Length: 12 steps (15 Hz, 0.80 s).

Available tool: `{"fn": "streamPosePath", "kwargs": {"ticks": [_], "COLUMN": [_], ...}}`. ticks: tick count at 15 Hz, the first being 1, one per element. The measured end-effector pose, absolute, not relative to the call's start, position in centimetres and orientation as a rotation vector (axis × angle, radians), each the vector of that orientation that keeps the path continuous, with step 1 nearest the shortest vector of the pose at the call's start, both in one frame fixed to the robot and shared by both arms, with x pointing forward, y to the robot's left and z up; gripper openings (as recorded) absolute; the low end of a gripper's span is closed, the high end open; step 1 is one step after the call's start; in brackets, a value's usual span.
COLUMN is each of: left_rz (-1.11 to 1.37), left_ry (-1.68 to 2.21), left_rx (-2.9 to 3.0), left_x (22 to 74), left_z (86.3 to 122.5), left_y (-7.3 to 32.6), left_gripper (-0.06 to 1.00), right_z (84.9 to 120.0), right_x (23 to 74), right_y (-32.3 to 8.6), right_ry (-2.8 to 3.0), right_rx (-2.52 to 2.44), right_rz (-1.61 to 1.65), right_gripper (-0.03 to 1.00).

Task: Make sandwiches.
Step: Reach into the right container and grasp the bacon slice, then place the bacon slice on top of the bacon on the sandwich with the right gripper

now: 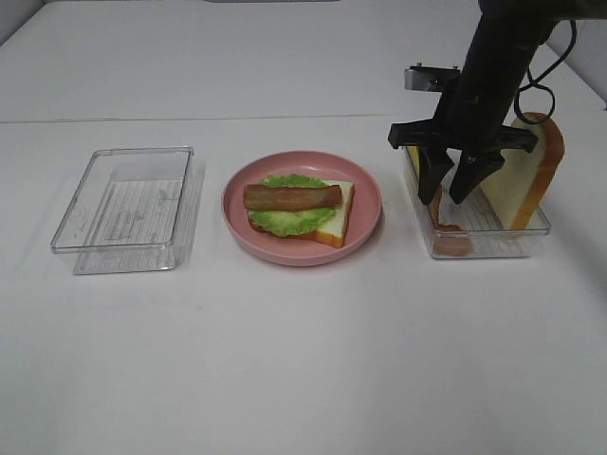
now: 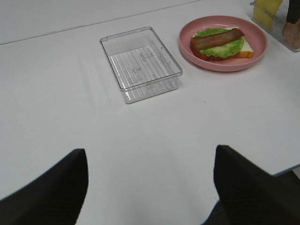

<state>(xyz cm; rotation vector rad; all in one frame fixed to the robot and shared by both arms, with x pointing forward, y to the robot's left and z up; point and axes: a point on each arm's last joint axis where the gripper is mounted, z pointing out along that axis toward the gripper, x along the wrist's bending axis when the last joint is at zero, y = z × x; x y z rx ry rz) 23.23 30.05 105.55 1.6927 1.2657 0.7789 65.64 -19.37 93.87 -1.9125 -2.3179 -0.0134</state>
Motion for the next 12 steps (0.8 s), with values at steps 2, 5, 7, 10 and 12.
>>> {"fn": "streamPosePath", "kwargs": {"ticks": [2,5,7,10,12], "left_rz": [0.779,0.779,0.779,0.779,0.779], "left_ry": [1.266,1.266,1.266,1.266,1.266], "left_rx": [1.693,1.693,1.693,1.693,1.693], "left_x": [23.2,23.2,23.2,23.2,23.2], "left_z": [105.6,105.6,105.6,105.6,105.6], "left_y": [30.0,30.0,30.0,30.0,30.0], "left_gripper": [0.71,0.71,0.71,0.71,0.71], "right_z": [93.9,93.9,93.9,95.0,97.5], "right_x": [65.7,65.7,65.6,65.4,65.0], "right_y": [-19.4,-19.3,-19.3,-19.3,-19.4], "right_ry": [-2.316,-2.305,-2.305,-2.313,-2.337], "right_rx": [-1.926,-1.925,-1.917,-1.921,-1.933], "right_rz": [-0.011,-0.020,-0.025,-0.047,-0.106], "right_gripper": [0.28,0.08,0.00,0.00,0.00]}}
